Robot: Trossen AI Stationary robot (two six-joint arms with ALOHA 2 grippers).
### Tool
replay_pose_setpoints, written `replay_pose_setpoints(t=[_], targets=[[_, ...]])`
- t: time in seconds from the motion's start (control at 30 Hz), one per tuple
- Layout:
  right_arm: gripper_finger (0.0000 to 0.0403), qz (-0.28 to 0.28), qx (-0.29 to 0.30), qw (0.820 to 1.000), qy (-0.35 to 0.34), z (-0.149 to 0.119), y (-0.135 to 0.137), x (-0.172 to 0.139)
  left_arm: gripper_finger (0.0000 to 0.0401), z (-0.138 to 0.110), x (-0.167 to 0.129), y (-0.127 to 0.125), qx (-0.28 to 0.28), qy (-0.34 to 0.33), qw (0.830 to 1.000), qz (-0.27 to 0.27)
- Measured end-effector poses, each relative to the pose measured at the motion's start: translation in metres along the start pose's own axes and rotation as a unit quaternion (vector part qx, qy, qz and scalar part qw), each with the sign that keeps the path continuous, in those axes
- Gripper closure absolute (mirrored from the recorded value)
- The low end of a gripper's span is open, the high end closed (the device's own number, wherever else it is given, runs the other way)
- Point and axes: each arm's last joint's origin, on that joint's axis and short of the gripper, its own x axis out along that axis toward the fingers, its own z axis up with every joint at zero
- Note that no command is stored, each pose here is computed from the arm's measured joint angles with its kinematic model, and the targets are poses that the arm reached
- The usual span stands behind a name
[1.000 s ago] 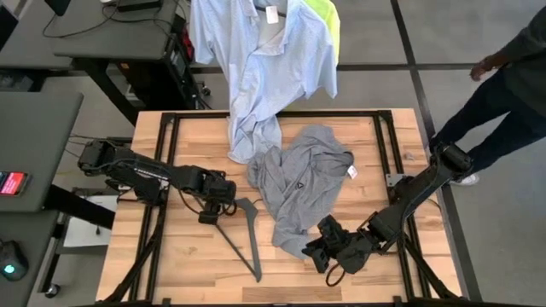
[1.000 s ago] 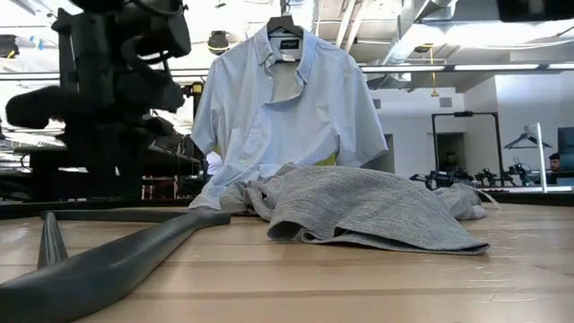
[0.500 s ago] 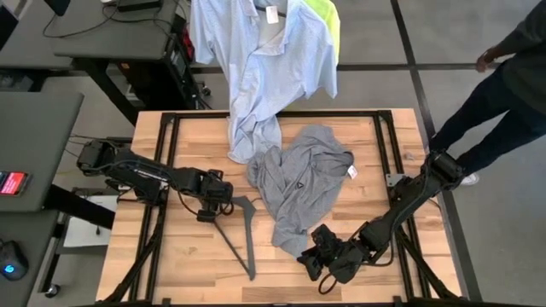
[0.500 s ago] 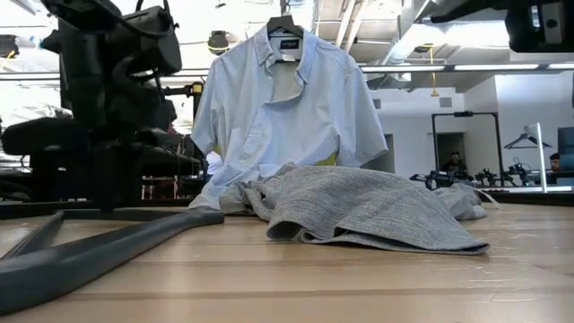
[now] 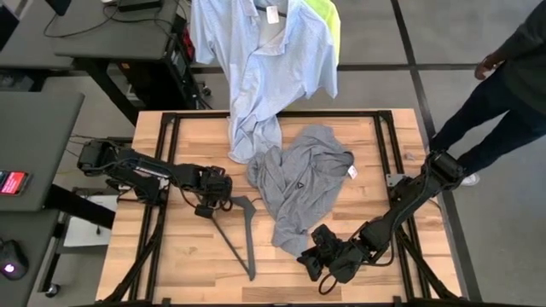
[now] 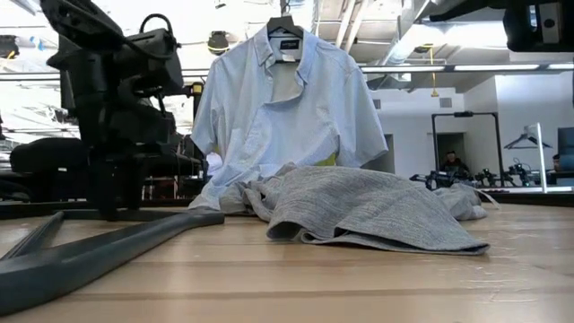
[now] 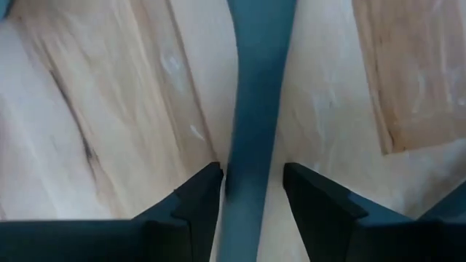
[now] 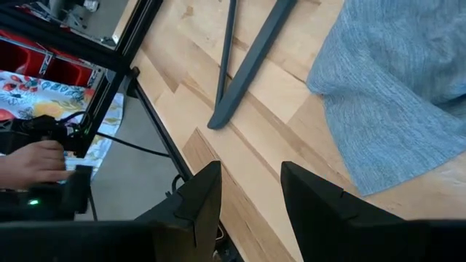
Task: Hang clothes
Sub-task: Hang the gray shirt on the rack
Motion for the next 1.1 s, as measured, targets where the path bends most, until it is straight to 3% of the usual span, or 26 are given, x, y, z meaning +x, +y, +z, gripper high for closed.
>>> replay_pose_setpoints(t=[0.1, 0.2, 0.43, 0.53, 0.67, 0.77, 0.83, 1.1], targets=[[0.0269, -0.004, -0.002, 1.000, 0.000, 0.000, -0.001, 0.000, 0.0290, 0.000, 0.004, 0.000, -0.002, 0.010, 1.000, 0.005], [0.0269, -0.008, -0.003, 1.000, 0.000, 0.001, -0.002, 0.000, 0.0355, 0.001, 0.004, 0.000, -0.005, 0.005, 1.000, 0.008], [0.0269, -0.002, 0.002, 1.000, -0.003, 0.003, 0.000, 0.000, 0.0359, 0.003, -0.010, -0.001, -0.028, 0.006, 0.999, 0.016], [0.0269, 0.008, 0.008, 1.000, -0.004, 0.005, 0.002, -0.003, 0.0359, 0.001, -0.027, -0.002, -0.036, 0.014, 0.999, 0.022], [0.0269, 0.059, 0.041, 0.997, -0.015, 0.017, 0.014, -0.011, 0.0360, 0.010, -0.062, 0.001, -0.072, -0.047, 0.995, 0.046], [0.0269, 0.122, 0.026, 0.991, -0.044, 0.033, 0.029, -0.019, 0.0364, 0.007, -0.089, -0.001, -0.089, -0.068, 0.992, 0.057], [0.0269, 0.149, 0.002, 0.987, -0.067, 0.042, 0.035, -0.022, 0.0389, 0.013, -0.114, 0.000, -0.105, -0.127, 0.984, 0.069], [0.0269, 0.117, -0.036, 0.977, -0.177, 0.071, 0.035, -0.031, 0.0396, 0.013, -0.183, 0.005, -0.108, -0.224, 0.962, 0.113]])
